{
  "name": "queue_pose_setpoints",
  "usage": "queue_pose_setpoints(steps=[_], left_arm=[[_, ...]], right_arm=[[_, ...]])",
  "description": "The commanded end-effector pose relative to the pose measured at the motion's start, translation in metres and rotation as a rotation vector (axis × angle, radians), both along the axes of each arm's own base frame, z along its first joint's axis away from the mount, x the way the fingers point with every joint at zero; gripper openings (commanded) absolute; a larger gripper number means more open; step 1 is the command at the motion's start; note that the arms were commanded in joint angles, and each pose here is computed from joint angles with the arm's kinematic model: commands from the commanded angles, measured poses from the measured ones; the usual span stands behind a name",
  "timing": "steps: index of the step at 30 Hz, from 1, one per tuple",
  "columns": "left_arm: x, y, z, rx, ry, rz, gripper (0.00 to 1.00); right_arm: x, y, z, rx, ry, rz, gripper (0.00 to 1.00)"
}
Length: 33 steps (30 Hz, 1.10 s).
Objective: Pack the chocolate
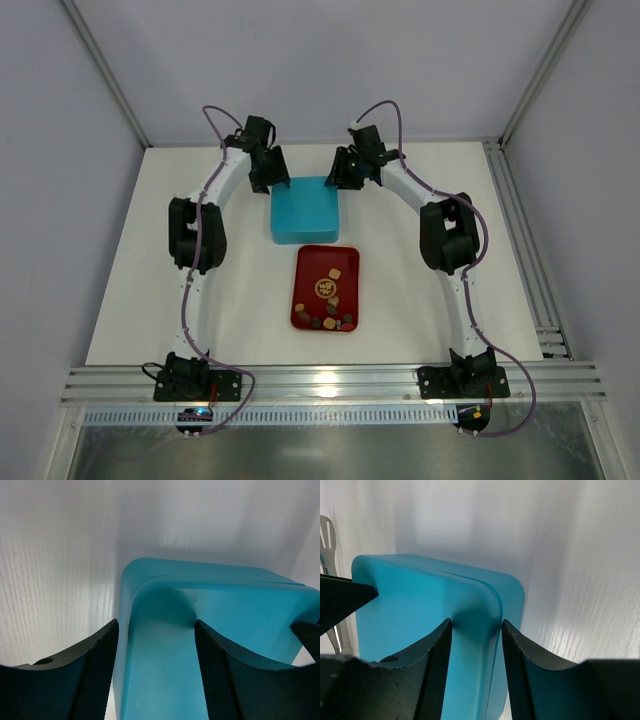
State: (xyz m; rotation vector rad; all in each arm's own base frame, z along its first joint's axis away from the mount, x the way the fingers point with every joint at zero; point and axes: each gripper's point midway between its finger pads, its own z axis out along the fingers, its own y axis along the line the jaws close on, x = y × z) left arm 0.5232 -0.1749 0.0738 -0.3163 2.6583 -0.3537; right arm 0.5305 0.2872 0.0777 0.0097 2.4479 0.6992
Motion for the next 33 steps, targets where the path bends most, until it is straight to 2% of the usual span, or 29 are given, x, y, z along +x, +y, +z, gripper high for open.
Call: queue_pose_setpoints(steps=[1,6,11,22,26,33], left_arm=[[-0.084,0.034,-0.103,0.24,0.381,-0.076,0.62],[-0.092,0.039,-0.111,0.268,0.416,-0.095,0.65],[-0.099,0.044,-0.119,0.301,0.455,-0.113,0.65],[-0.108,0.042,-0.137,0.343,0.532,-0.167,0.57],[-0.115,0.042,-0.139,0.354,0.581,-0.182,0.55],[-0.118,0.037,-0.14,0.35,0.591,-0.194,0.51]], right_arm=[[-0.054,-0.025,-0.081,-0.197,0.243,0.016,0.47],[-0.048,-0.022,-0.081,-0.197,0.261,0.017,0.5],[-0.044,-0.016,-0.08,-0.199,0.277,0.022,0.49],[-0.048,-0.011,-0.083,-0.214,0.325,0.047,0.35],[-0.052,-0.01,-0.084,-0.239,0.34,0.063,0.33],[-0.06,-0.008,-0.086,-0.246,0.366,0.077,0.3]])
